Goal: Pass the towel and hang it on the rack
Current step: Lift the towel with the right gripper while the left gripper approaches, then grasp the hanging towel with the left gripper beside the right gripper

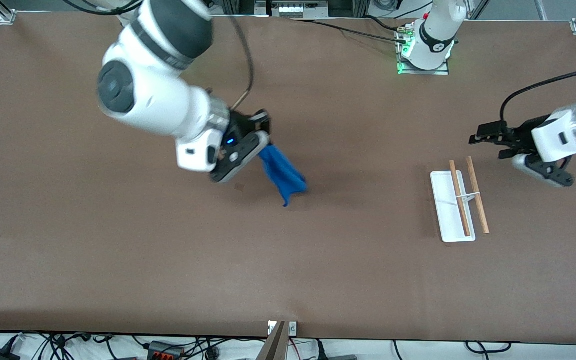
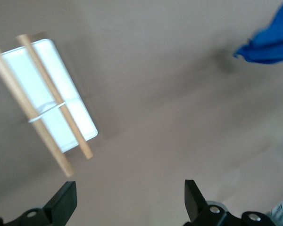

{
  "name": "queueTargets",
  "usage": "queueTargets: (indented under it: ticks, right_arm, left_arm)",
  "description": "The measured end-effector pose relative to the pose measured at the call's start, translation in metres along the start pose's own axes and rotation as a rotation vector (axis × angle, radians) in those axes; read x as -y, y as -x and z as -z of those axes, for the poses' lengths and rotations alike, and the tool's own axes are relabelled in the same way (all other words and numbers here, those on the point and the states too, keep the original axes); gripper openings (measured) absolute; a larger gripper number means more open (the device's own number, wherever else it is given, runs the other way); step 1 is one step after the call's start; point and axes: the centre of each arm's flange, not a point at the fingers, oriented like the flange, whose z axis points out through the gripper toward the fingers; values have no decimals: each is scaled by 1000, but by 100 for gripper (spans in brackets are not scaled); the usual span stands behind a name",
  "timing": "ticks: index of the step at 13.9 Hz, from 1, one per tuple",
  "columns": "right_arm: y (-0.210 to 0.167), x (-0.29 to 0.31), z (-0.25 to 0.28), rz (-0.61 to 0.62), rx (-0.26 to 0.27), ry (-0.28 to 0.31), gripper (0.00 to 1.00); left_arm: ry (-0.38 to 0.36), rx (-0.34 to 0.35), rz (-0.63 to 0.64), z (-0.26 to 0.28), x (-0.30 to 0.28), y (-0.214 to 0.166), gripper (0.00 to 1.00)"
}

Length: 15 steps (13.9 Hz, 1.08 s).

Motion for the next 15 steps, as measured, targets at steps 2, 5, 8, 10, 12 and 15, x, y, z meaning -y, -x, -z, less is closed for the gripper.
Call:
queueTargets:
  ticks: [2,5,8,10,12,15]
  right_arm:
    - [-6,40,-12,54,-79,-9,6]
    - [-14,74,-33,89,-182,-25,6]
    - [-17,113,-58,79,-278,-56,6]
    - [-15,130,-70,64,-305,-72,6]
    - [-15,132,-74,62,-307,-73,6]
    - [-16,129,-73,70,-311,-54,6]
  left_arm:
    - [78,20,-154,-32,-8,-19,100]
    - [227,-15,-364,-85,-33,-53,100]
    - [268,-43,-555,-133,-37,-78,100]
    - [280,-42,-697,-158,-64,-91,100]
    - [276,-49,-844,-184,-106,-106,100]
    - [310,-112,-1021,-216,-143,-121,100]
